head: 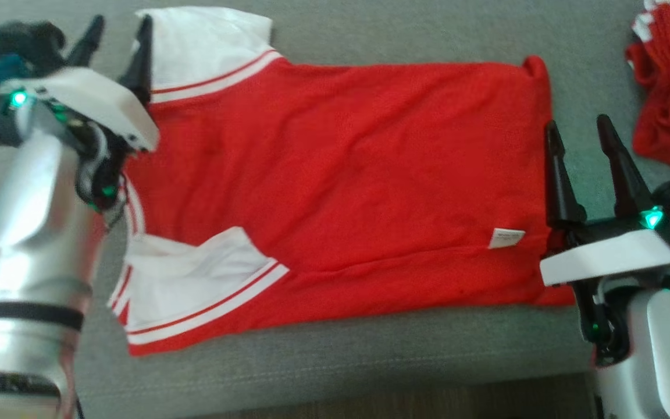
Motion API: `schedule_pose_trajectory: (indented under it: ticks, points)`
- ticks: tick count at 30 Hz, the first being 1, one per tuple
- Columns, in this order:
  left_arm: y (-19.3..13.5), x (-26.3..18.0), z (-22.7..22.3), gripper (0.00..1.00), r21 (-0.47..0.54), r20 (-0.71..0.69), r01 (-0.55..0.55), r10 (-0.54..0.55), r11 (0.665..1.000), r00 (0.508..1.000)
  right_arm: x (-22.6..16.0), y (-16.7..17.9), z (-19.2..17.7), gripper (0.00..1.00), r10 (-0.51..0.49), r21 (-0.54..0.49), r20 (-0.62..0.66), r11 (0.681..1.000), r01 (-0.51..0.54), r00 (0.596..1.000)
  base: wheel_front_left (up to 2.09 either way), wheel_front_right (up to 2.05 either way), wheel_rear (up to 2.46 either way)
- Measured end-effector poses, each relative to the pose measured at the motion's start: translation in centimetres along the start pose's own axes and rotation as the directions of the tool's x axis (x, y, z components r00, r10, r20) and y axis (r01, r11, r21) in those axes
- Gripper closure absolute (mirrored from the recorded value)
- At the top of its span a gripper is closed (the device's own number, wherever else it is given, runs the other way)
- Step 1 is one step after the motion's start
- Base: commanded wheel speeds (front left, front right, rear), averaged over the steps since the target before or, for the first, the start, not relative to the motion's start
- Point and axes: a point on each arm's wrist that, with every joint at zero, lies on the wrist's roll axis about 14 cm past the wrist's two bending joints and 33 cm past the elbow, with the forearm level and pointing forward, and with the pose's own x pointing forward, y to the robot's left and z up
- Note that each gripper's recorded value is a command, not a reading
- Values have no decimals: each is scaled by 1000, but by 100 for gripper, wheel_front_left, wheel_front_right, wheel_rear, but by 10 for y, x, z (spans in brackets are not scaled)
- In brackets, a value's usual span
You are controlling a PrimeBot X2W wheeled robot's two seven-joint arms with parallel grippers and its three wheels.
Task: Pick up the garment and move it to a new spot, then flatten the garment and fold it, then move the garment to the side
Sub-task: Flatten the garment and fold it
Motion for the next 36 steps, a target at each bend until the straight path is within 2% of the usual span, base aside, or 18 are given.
schedule_pose_trajectory:
  ticks: [6, 11, 12, 13, 18, 24, 30, 36]
  points:
    - [10, 32, -41, 0, -18, -134, -18, 15, 1000, 991, -2, -18, -17, 0, -47, 2, -42, 999, 47, 998, 0, 0, 0]
    - [11, 46, -71, 0, -71, -218, -33, 17, 997, 976, -5, -30, -31, 0, -81, 4, -74, 997, 82, 994, 0, 0, 0]
    - [11, 49, -72, 44, -78, -221, -35, 17, 996, 975, -5, -32, -33, 0, -87, 3, -80, 996, 88, 993, 0, 0, 0]
    - [11, 53, -71, 100, -83, -222, -37, 18, 996, 975, -4, -34, -34, 0, -91, 2, -82, 996, 92, 992, 0, 0, 0]
    - [12, 57, -71, 100, -81, -231, -39, 19, 996, 973, -1, -37, -36, 0, -100, 8, -81, 995, 101, 992, 0, 0, 0]
    - [4, 51, -61, 100, -53, -172, -9, -1, 999, 985, 8, -35, -27, 0, -90, 10, -50, 996, 91, 995, 0, 0, 0]
    - [-2, 43, -43, 100, -38, -98, 14, -18, 999, 995, 40, -34, -9, 0, -72, -5, -38, 997, 72, 997, 0, 0, 0]
    - [-3, 38, -35, 100, -40, -75, 19, -21, 999, 997, 71, -43, -18, 0, -61, -41, -156, 998, 56, 986, 0, 0, 0]
